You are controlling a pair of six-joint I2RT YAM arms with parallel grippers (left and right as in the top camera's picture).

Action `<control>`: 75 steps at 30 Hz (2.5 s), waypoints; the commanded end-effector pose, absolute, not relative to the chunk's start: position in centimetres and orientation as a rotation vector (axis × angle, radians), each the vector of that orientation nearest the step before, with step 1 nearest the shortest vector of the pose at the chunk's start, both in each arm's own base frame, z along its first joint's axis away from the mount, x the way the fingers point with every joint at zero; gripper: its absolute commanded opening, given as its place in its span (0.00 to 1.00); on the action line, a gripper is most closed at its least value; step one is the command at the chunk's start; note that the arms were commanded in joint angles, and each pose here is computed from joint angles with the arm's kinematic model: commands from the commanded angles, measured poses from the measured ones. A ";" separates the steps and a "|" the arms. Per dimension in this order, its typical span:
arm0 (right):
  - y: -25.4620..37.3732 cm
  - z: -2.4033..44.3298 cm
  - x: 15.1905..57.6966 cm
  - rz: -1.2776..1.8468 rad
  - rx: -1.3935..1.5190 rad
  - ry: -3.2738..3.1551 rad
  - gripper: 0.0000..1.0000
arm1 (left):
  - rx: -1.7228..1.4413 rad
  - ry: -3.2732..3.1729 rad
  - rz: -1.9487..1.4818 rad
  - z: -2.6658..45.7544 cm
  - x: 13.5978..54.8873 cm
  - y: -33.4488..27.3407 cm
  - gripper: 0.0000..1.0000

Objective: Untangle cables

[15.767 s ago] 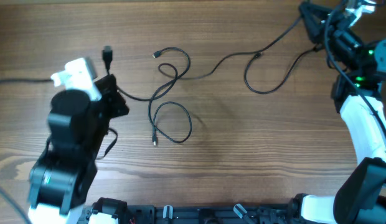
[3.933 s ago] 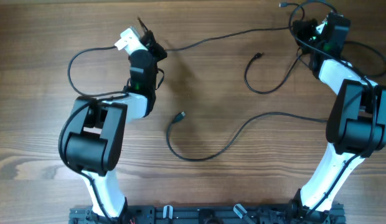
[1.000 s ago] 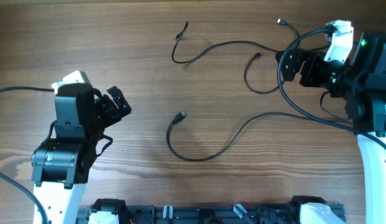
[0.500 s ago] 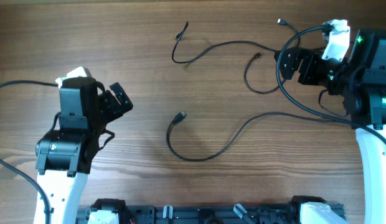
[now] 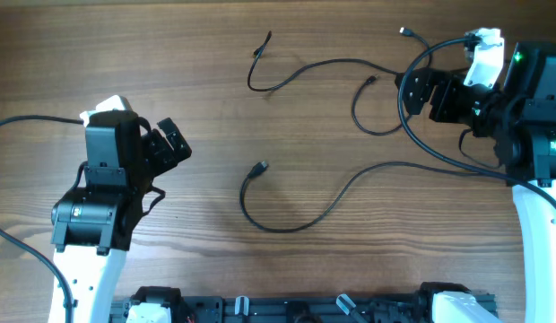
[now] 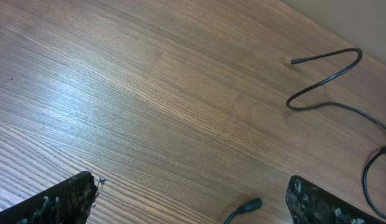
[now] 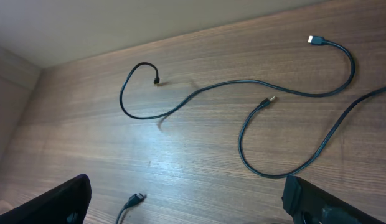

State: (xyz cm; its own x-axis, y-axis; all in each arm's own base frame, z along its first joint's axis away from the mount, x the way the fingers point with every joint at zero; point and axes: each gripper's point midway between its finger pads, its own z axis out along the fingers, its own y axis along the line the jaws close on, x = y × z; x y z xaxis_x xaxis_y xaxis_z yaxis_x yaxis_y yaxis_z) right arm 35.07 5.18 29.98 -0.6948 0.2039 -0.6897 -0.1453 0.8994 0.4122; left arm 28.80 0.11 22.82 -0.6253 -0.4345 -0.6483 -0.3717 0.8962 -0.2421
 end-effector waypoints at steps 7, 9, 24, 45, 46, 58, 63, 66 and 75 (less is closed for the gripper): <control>5.5 29.8 35.2 0.582 0.011 2.273 1.00 | -0.541 2.319 -0.105 22.7 28.8 -0.2 1.00; 5.5 29.8 35.2 0.582 0.011 2.273 1.00 | -0.539 2.307 -0.109 23.1 28.5 -0.2 1.00; 5.5 29.6 35.3 0.583 0.013 2.278 1.00 | -0.520 2.144 -0.162 27.5 25.3 0.2 1.00; 5.5 29.6 35.3 0.583 0.013 2.278 1.00 | -0.590 2.069 -0.207 28.5 24.4 0.5 1.00; 5.5 29.6 35.3 0.583 0.013 2.278 1.00 | -0.593 2.059 -0.203 28.4 24.4 0.6 1.00; 5.5 29.6 35.3 0.583 0.013 2.278 1.00 | -0.512 1.682 -0.351 30.2 26.5 0.0 0.77; 5.5 29.6 35.3 0.583 0.013 2.278 1.00 | -0.471 1.466 -0.410 29.8 26.1 0.1 0.98; 5.5 29.6 35.3 0.583 0.013 2.278 1.00 | -0.454 1.382 -0.432 29.0 25.6 0.1 1.00; 5.5 29.6 35.3 0.583 0.013 2.278 1.00 | -0.440 1.259 -0.453 26.4 24.3 0.4 1.00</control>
